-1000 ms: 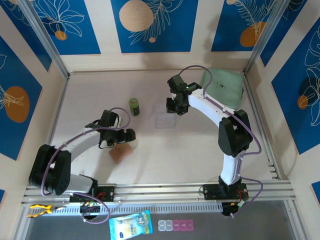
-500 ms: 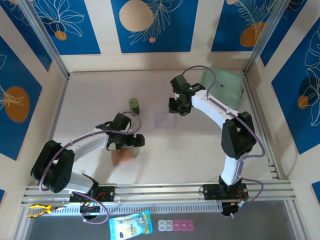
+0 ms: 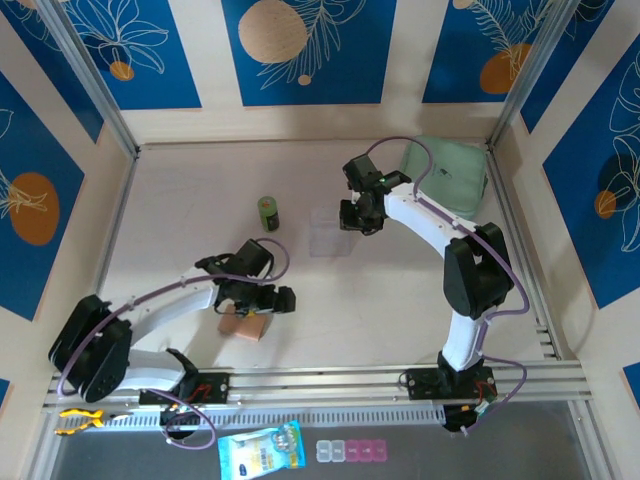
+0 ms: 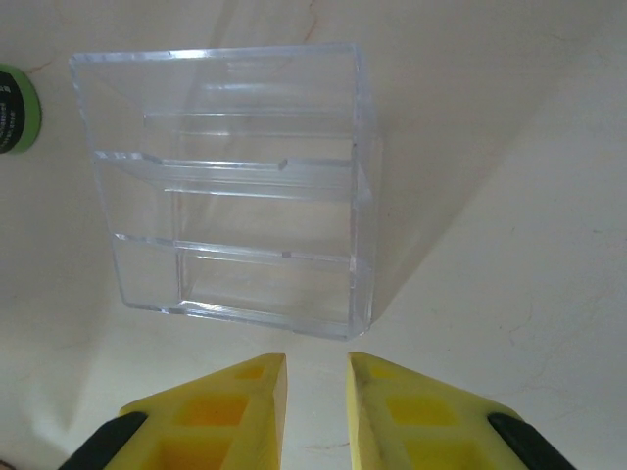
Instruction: Take the credit cards out of the card holder
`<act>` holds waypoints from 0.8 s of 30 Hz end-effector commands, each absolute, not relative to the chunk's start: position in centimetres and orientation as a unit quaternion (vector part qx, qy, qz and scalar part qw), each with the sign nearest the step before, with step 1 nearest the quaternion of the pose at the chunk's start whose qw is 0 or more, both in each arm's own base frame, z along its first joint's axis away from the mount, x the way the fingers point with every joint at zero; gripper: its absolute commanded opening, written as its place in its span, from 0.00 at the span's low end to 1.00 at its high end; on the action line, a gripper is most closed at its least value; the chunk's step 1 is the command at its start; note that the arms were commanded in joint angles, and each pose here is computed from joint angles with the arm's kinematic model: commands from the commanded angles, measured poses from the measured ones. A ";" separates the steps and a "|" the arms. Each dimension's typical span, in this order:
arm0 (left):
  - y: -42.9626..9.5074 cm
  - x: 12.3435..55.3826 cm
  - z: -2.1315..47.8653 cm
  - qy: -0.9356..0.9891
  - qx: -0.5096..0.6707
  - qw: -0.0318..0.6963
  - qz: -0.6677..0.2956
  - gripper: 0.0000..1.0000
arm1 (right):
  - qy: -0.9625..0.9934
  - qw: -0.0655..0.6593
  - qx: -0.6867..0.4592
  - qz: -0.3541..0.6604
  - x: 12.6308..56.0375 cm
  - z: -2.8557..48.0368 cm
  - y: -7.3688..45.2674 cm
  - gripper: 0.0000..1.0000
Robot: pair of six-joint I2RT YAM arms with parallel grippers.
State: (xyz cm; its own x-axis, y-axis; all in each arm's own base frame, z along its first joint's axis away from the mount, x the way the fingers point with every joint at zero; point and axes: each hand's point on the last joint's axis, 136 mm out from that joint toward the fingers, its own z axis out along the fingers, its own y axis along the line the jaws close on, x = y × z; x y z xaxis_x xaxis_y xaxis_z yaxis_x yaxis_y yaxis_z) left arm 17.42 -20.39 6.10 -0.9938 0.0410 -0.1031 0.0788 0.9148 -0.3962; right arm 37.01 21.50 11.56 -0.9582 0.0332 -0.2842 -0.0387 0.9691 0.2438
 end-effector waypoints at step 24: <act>-14.3 14.3 4.4 0.865 -0.496 -0.033 -0.066 0.96 | 0.973 0.160 -0.012 0.165 36.8 13.0 20.2 0.25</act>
